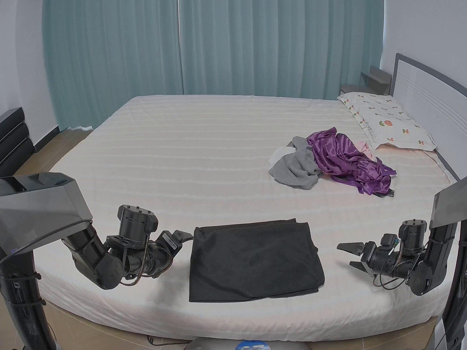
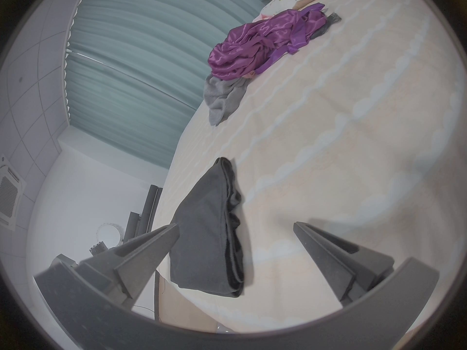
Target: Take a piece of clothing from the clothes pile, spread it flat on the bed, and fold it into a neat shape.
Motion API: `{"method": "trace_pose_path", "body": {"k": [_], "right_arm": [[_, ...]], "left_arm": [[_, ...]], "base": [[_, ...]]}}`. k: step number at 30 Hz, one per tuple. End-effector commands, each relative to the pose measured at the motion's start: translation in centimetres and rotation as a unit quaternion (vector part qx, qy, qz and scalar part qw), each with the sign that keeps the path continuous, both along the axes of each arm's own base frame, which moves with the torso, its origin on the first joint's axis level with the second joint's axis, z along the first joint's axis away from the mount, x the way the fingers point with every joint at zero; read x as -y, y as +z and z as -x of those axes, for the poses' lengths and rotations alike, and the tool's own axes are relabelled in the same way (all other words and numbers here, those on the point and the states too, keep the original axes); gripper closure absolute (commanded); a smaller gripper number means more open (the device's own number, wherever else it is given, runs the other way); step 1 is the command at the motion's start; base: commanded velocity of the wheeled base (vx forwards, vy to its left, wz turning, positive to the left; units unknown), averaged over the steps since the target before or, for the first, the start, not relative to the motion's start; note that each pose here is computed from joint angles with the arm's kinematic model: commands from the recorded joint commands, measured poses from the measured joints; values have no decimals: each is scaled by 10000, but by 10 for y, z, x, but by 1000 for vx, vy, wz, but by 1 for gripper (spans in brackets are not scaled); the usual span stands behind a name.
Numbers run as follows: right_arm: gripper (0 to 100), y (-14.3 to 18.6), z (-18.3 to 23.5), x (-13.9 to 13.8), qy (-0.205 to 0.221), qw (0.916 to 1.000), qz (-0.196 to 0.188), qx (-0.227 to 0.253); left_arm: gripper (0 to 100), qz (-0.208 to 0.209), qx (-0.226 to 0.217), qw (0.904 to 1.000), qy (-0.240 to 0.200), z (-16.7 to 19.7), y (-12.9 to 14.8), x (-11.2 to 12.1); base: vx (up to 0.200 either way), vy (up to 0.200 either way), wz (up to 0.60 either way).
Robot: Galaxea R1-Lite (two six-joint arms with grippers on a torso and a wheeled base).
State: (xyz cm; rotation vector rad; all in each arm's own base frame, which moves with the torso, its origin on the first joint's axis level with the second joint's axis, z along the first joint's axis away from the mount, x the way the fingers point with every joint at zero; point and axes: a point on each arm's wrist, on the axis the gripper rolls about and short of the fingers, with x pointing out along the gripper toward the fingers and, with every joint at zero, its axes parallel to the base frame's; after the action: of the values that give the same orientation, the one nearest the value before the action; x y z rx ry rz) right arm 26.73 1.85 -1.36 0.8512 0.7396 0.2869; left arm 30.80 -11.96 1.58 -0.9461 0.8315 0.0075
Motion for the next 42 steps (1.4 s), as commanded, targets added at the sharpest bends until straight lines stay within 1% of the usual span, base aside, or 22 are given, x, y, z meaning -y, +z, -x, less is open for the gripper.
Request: {"method": "trace_pose_path", "body": {"k": [1,3,5,10,11,12,16,22,31,33,35,40,41,42], "right_arm": [[0,0,-1,-1,-24,10000,-76,-32],[0,0,-3,-2,-52,9999,-143,-49],[0,1,-3,-2,-77,9998,-171,-53],[0,0,-3,-2,-67,9998,-180,-72],[0,0,-3,-2,-59,9998,-180,-80],[0,-1,-3,-3,-44,9998,-178,-103],[0,-2,-3,-3,-44,9998,-178,-111],[0,-4,-2,-4,-30,9997,-176,-157],[0,-5,-2,-4,-30,9997,-175,-165],[0,-5,-3,-4,-30,9997,-175,-173],[0,-5,-3,-4,-30,9997,-175,-173],[0,-6,-3,-4,-30,9997,-175,-180],[0,-6,-3,-4,-30,9997,-175,-180],[0,-6,-3,-4,-30,9997,-175,-180]], "left_arm": [[0,-10,104,9999,-19,-6,1,2],[0,-28,120,9999,-27,-11,-2,4],[0,-152,118,9998,-88,-17,-10,7],[0,-800,150,9956,-476,-21,-31,6],[0,-823,151,9953,-485,-21,-31,6],[0,-965,230,9937,-519,-23,-32,7],[0,-1014,252,9933,-503,-21,-32,6],[0,-1003,304,9936,-418,-17,-22,-2],[0,-1011,100,9930,-597,-11,-36,1],[0,-1095,319,9907,-749,-9,-40,3],[0,-1200,411,9882,-863,-6,-43,2],[0,-1244,484,9867,-926,-5,-46,3],[100,-1245,485,9866,-936,-5,-46,3],[100,-1245,485,9866,-936,-5,-46,3]], "base": [[0,0,0],[0,0,0],[0,0,0],[0,0,0],[0,0,0],[0,0,0],[0,0,0],[0,0,0],[0,0,0],[0,0,0],[0,0,0],[0,0,0],[0,0,0],[0,0,0]]}}
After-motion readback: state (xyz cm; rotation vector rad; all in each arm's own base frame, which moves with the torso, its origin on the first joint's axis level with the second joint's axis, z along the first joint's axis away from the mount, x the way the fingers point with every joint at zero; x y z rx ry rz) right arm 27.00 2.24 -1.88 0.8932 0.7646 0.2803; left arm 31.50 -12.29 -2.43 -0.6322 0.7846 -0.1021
